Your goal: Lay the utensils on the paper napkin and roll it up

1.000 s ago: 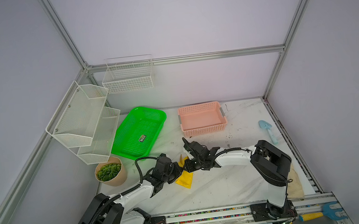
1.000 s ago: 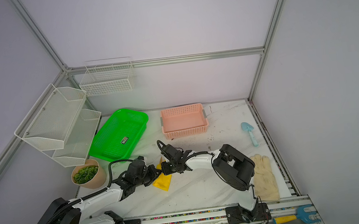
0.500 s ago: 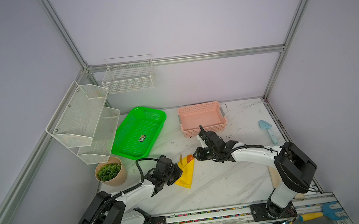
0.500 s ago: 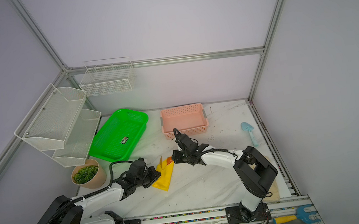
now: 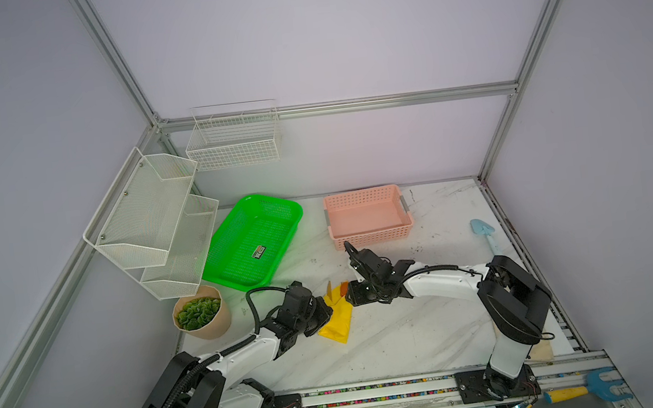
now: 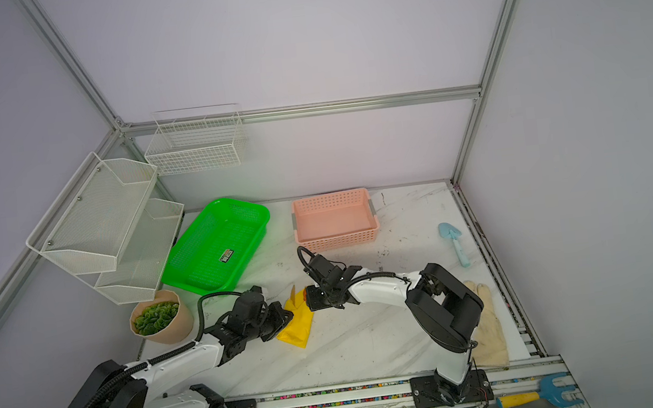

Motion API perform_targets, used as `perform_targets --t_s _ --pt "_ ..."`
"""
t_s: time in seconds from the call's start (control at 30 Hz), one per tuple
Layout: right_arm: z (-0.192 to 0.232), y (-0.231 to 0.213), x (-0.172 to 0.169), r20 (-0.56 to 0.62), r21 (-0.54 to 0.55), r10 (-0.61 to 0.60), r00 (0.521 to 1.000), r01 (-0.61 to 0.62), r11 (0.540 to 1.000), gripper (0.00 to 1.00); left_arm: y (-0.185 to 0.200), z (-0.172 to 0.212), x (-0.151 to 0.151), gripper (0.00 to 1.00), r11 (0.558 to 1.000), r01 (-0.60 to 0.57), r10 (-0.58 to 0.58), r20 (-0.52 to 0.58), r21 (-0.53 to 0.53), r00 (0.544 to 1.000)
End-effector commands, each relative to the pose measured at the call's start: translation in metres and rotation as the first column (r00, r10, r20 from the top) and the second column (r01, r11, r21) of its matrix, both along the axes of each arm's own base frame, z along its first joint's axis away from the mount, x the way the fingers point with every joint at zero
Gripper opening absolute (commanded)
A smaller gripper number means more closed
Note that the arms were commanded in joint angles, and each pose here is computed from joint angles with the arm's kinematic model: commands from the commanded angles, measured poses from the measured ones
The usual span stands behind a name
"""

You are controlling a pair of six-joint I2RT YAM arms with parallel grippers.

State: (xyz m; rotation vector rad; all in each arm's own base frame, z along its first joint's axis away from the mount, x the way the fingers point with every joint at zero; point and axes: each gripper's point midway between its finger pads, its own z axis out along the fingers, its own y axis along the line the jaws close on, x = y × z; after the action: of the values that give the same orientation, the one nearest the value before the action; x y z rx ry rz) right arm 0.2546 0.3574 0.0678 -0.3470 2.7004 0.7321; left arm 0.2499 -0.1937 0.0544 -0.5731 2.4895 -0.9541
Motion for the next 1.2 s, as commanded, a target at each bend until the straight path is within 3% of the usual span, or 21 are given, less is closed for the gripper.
perform_targets --t_s 0.0,0.03,0.1,0.23,0.33,0.57,0.7,0.93,1.17 --pt "-0.001 0.001 -0.012 -0.021 -0.052 -0.009 1.0 0.008 0.999 0.42 0.002 0.013 -0.001 0.02 0.999 -0.021 0.023 0.047 -0.042 0.999" --pt "-0.002 0.002 -0.017 -0.028 -0.064 -0.005 1.0 0.003 0.998 0.43 0.01 0.012 -0.002 0.05 0.998 -0.062 0.063 0.032 -0.023 0.998" --pt "-0.005 0.003 -0.021 -0.031 -0.097 -0.007 0.999 0.004 0.995 0.44 0.029 0.015 -0.004 0.2 0.99 -0.14 0.14 0.021 0.015 0.99" --pt "-0.011 0.01 -0.031 -0.044 -0.127 0.007 0.999 -0.012 0.992 0.45 0.058 0.04 -0.003 0.52 0.969 -0.24 0.232 0.122 0.057 0.965" --pt "-0.016 0.017 -0.034 -0.044 -0.155 0.014 0.999 -0.021 0.988 0.45 0.072 0.059 -0.004 0.63 0.958 -0.277 0.26 0.171 0.08 0.95" --pt "-0.023 0.023 -0.03 -0.035 -0.18 0.011 0.999 -0.017 0.983 0.44 0.043 0.102 0.013 0.58 0.989 -0.144 0.129 0.257 0.042 0.958" --pt "-0.021 0.021 -0.026 -0.016 -0.179 -0.004 1.0 0.001 0.984 0.42 0.019 0.092 0.027 0.52 0.997 -0.058 0.044 0.223 0.058 0.974" --pt "-0.026 0.024 -0.026 -0.015 -0.158 -0.001 1.0 -0.002 0.987 0.37 0.008 0.069 0.057 0.32 0.999 -0.034 0.027 0.171 0.036 0.985" --pt "-0.026 0.025 -0.025 -0.011 -0.155 0.004 1.0 -0.006 0.988 0.35 -0.009 0.046 0.075 0.25 0.998 0.046 -0.048 0.087 0.033 0.995"
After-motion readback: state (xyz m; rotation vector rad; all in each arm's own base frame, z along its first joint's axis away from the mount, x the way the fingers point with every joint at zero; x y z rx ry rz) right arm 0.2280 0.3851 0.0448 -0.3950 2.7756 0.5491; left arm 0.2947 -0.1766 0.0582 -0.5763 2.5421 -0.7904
